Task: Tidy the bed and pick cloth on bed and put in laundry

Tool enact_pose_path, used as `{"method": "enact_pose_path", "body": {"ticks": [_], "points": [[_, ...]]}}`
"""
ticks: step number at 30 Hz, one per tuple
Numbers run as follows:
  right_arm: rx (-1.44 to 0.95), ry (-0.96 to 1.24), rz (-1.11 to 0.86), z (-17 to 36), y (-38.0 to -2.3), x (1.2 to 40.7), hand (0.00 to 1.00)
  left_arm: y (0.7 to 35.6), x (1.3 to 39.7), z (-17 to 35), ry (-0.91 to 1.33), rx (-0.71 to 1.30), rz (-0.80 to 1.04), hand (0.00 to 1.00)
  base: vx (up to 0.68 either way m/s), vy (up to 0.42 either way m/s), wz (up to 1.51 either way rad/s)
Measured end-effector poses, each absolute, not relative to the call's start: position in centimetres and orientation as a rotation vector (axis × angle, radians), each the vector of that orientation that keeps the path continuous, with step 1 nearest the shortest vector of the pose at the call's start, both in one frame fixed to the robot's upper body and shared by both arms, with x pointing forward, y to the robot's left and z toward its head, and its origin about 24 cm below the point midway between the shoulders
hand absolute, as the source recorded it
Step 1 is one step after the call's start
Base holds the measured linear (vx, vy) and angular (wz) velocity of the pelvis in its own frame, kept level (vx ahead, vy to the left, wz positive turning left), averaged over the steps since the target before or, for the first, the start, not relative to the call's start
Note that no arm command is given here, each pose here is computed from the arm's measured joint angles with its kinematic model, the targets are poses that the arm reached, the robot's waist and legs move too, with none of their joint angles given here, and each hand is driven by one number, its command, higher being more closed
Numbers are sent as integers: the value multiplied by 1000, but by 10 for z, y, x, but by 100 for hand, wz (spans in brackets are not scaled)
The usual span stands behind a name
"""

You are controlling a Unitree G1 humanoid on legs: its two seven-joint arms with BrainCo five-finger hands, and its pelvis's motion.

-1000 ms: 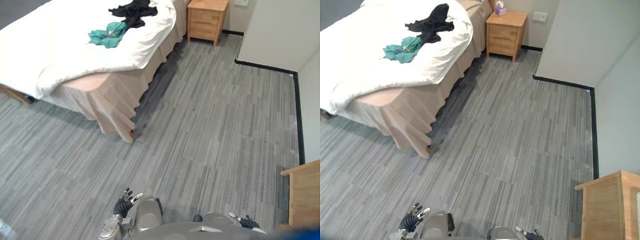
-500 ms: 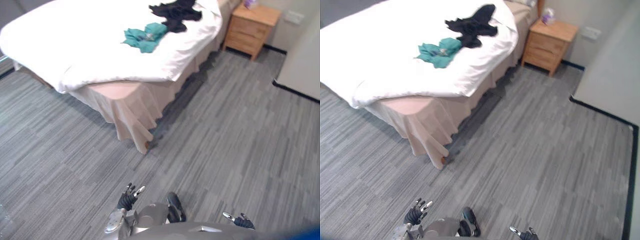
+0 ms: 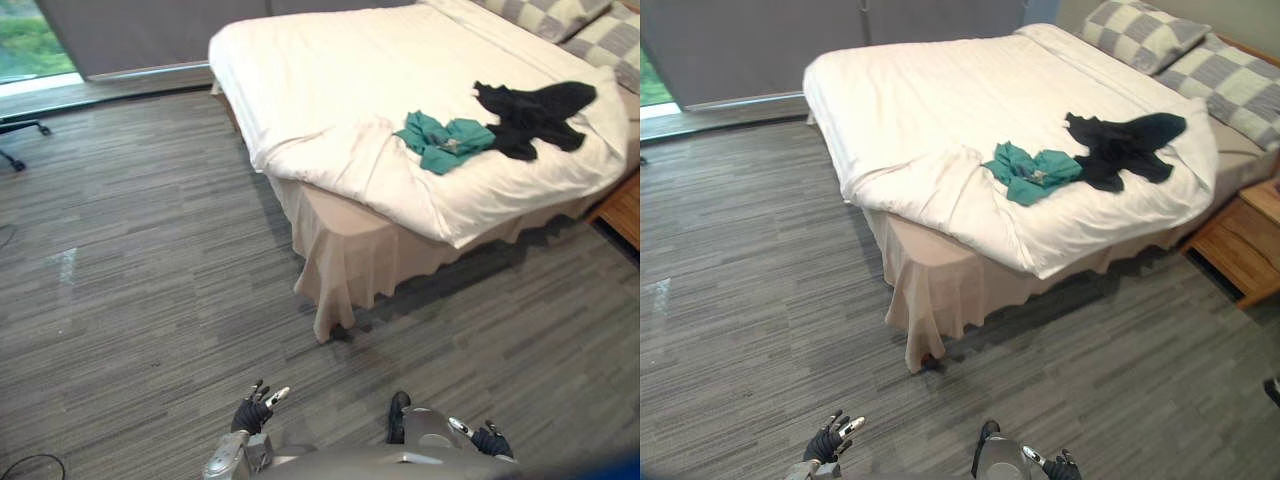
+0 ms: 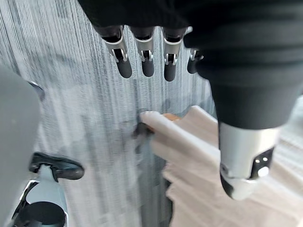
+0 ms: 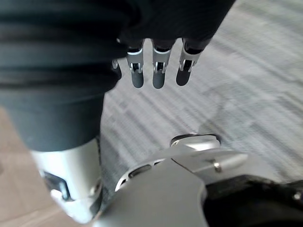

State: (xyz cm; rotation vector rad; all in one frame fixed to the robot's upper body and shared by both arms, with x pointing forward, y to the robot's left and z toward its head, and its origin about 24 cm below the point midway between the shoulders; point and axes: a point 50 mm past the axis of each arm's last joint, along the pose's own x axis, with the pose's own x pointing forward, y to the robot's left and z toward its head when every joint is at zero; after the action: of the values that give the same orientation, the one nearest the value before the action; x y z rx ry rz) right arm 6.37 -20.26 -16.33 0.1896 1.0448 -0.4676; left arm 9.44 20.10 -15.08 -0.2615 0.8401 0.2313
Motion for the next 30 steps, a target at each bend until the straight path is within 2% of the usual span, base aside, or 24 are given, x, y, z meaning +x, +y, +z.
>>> {"method": "enact_pose_path", "body": {"ticks": [4, 13, 14, 21, 24, 30], "points": [[151, 1011, -485, -159, -220, 68, 0, 179, 95, -153, 827, -318, 216, 0, 263, -262, 25], [74, 1109, -428, -162, -227, 57, 0, 176, 96, -152, 808, -332, 228, 0, 147, -192, -15], [43, 1115, -390, -162, -225, 60, 0, 185, 99, -149, 779, -308, 226, 0, 313, -155, -58], [30, 1176, -408, -165, -227, 47, 0, 175, 105, -147, 758, -301, 121, 0, -90, -1, -46], [86, 1184, -410, -168, -211, 44, 0, 188, 103, -147, 788, -279, 134, 0, 163, 54, 30], [68, 1177, -392, -168, -210, 45, 0, 188, 95, -154, 888, -340, 206, 0, 117, 39, 26]]}}
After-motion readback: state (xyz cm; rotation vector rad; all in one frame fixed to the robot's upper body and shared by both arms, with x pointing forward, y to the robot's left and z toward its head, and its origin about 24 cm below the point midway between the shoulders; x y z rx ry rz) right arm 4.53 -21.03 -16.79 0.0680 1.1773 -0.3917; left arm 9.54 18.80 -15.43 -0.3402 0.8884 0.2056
